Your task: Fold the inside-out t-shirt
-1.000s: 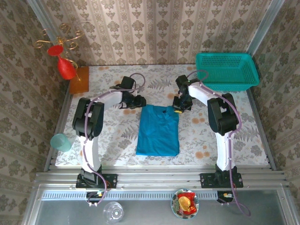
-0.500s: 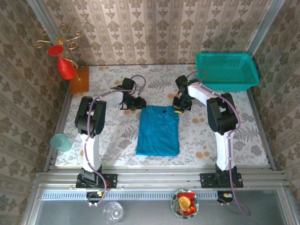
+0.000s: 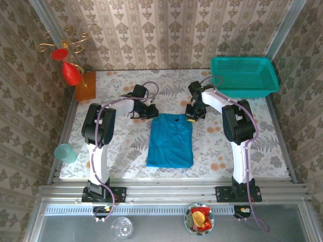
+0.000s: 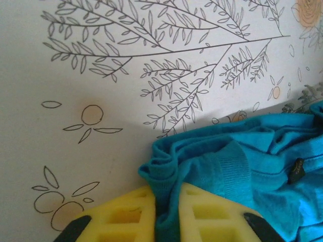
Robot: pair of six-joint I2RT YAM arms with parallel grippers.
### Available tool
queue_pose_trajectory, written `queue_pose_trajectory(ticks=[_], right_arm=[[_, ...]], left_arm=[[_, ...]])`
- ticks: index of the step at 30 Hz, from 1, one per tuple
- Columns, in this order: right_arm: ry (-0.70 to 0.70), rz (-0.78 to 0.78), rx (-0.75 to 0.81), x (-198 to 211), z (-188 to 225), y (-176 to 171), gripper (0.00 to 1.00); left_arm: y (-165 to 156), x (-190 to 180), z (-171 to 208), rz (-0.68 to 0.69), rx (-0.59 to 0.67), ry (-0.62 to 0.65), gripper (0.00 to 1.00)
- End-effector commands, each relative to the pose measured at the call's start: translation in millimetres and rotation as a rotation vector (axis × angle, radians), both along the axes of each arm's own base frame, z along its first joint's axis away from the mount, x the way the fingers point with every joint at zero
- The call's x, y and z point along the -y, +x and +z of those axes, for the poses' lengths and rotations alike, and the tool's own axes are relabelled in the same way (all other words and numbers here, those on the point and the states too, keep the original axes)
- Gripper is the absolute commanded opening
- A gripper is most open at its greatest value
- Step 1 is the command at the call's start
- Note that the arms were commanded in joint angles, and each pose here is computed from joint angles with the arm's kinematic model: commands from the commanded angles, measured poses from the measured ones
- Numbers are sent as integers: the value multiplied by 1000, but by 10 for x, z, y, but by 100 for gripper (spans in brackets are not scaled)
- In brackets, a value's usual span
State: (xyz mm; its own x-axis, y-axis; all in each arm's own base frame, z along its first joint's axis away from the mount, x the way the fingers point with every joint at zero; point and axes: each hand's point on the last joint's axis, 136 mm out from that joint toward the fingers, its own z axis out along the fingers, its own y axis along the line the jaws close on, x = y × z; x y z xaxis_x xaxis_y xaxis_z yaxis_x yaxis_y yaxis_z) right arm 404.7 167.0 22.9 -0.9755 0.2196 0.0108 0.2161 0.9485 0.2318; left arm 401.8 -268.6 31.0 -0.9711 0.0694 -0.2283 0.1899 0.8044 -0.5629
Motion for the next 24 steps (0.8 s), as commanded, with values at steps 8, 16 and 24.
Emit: queue_pose_trajectory(ticks=[8, 16, 24], right_arm=[[127, -23, 85, -22, 50, 22, 30], [272, -36, 105, -127, -36, 37, 42], [279, -38, 127, -127, -31, 53, 29]], left_arm=[[-60, -147, -104, 28, -33, 21, 3], [-55, -138, -122, 28, -42, 22, 3], [-49, -139, -124, 29, -42, 25, 2]])
